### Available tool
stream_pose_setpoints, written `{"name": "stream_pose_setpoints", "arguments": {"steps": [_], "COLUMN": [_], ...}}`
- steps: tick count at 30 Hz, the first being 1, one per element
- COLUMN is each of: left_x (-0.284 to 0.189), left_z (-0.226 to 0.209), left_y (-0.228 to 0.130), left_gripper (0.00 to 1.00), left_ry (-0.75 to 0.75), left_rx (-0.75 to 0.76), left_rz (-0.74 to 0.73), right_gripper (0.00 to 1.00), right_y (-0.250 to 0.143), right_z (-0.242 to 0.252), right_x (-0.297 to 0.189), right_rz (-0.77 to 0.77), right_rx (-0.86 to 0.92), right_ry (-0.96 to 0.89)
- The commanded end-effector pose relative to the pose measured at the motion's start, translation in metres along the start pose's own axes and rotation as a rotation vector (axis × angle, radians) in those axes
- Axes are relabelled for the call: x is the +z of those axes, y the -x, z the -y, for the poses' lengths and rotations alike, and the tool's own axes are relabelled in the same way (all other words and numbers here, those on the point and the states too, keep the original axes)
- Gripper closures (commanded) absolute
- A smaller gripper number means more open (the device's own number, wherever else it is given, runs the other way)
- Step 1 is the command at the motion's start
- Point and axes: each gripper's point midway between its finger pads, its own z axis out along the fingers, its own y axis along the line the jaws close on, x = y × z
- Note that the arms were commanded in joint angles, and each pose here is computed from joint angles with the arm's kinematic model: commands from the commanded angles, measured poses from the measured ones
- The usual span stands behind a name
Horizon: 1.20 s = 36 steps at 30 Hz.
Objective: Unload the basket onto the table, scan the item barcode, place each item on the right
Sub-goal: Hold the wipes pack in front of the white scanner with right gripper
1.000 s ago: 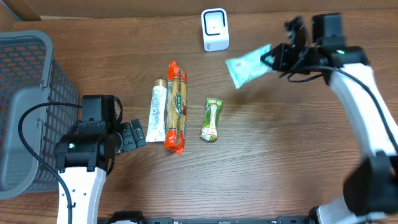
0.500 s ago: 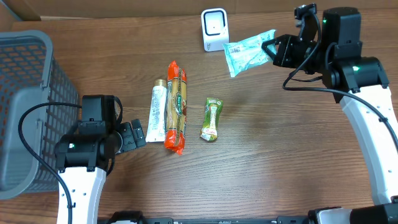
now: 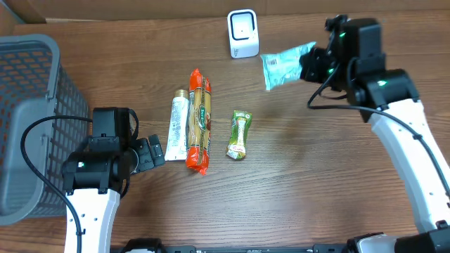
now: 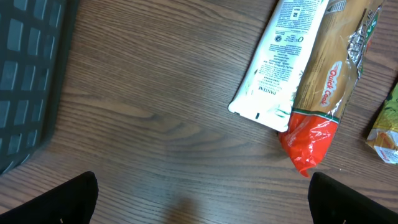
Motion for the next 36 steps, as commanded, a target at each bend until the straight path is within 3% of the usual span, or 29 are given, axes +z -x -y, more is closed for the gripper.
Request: {"name": "stream_pose_setpoints", "arguments": {"steps": [1, 6, 10, 15, 22, 27, 32, 36], "left_x": [0.002, 0.002, 0.002, 0.002, 0.002, 0.002, 0.002, 0.002], "left_z": [-0.002, -0.002, -0.002, -0.002, -0.002, -0.002, -0.002, -0.002], "left_y": [0.000, 0.000, 0.000, 0.000, 0.000, 0.000, 0.000, 0.000], "left_gripper": [0.00, 0.00, 0.00, 0.00, 0.01, 0.00, 0.01, 0.00], "left_ry": [0.015, 0.015, 0.015, 0.015, 0.014, 0.014, 0.014, 0.014], "left_rx": [-0.010, -0.009, -0.009, -0.010, -0.009, -0.009, -0.009, -0.008], "left_rz": [-0.003, -0.003, -0.003, -0.003, -0.002, -0.002, -0.002, -0.002], "right_gripper": [0.96, 0.96, 0.96, 0.96, 0.96, 0.96, 0.96, 0.96], "right_y": [-0.012, -0.031, -0.051, -0.049, 0.033, 0.104, 0.115, 0.106], "right_z": [0.021, 0.031, 0.011, 0.003, 0.015, -0.007, -0.041, -0.064], "right_x": [0.012, 0.038, 0.044, 0.043, 0.031, 0.009, 0.042, 0.072], "right_rz": [0.012, -0.071, -0.172, -0.170, 0.169, 0.521, 0.625, 0.652], "right_rx": [-0.009, -0.014, -0.052, -0.081, -0.176, -0.428, -0.748, -0.913], "right_ry": [-0.137, -0.159, -0.022, 0.024, -0.191, -0.481, -0.664, -0.692]}}
